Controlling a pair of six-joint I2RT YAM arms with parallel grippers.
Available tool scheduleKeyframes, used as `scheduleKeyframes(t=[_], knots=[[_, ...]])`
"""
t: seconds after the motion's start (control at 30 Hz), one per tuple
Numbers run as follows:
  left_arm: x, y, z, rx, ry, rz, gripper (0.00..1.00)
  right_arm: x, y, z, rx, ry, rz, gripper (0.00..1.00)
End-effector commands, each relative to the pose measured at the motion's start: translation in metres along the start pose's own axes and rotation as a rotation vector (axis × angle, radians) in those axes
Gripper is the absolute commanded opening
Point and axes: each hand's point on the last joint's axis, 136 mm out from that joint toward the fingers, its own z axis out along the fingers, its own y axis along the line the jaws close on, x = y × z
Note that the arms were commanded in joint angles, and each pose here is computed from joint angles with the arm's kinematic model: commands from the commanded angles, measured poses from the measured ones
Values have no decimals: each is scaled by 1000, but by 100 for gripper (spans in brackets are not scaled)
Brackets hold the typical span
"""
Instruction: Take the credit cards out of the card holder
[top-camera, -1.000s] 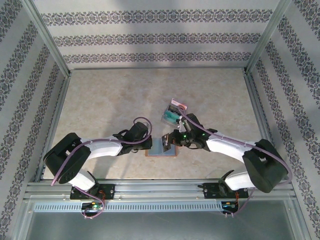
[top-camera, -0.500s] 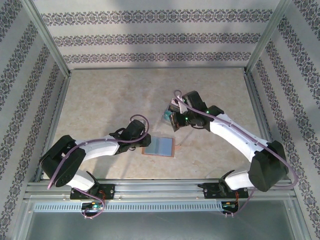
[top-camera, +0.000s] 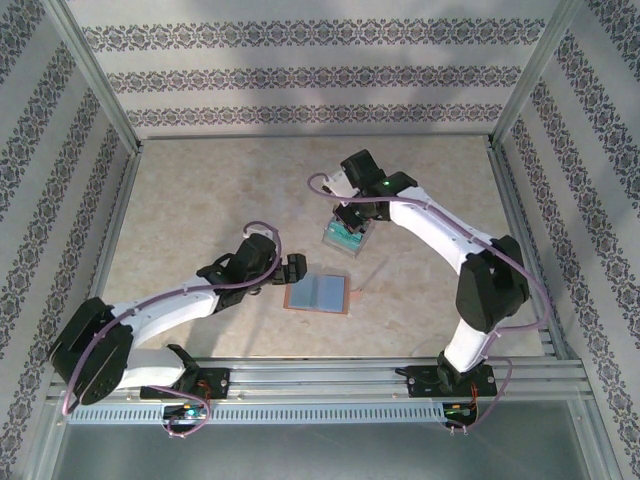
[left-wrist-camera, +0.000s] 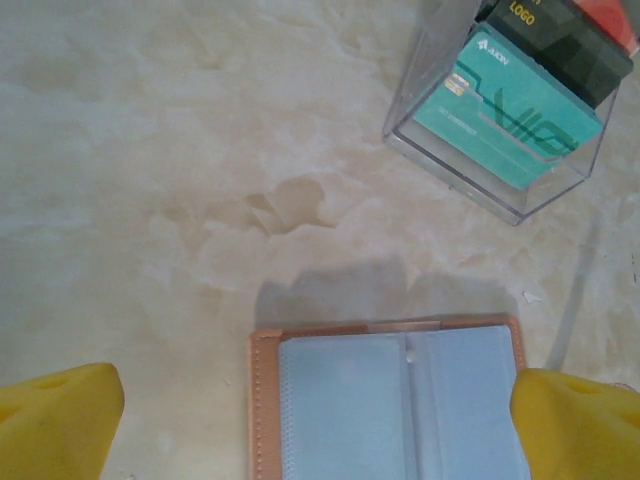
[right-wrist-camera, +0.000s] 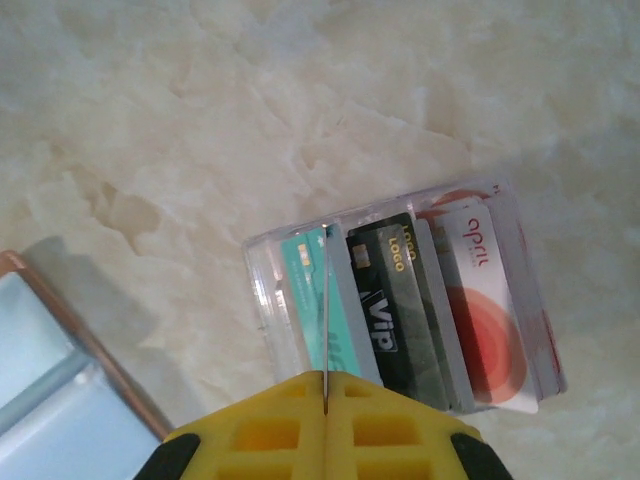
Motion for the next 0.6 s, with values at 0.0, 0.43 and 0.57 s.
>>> scheduleKeyframes(t=[0.0, 0.43, 0.57], knots=[[4, 26, -8, -93, -7, -10, 99, -1, -18, 4, 47, 31, -99, 0], [0, 47, -22, -157, -56, -48, 99, 4, -33, 31, 26, 70, -127, 0], [0, 50, -24, -159, -63, -58, 99, 8, -35, 39, 25, 85, -130, 0]])
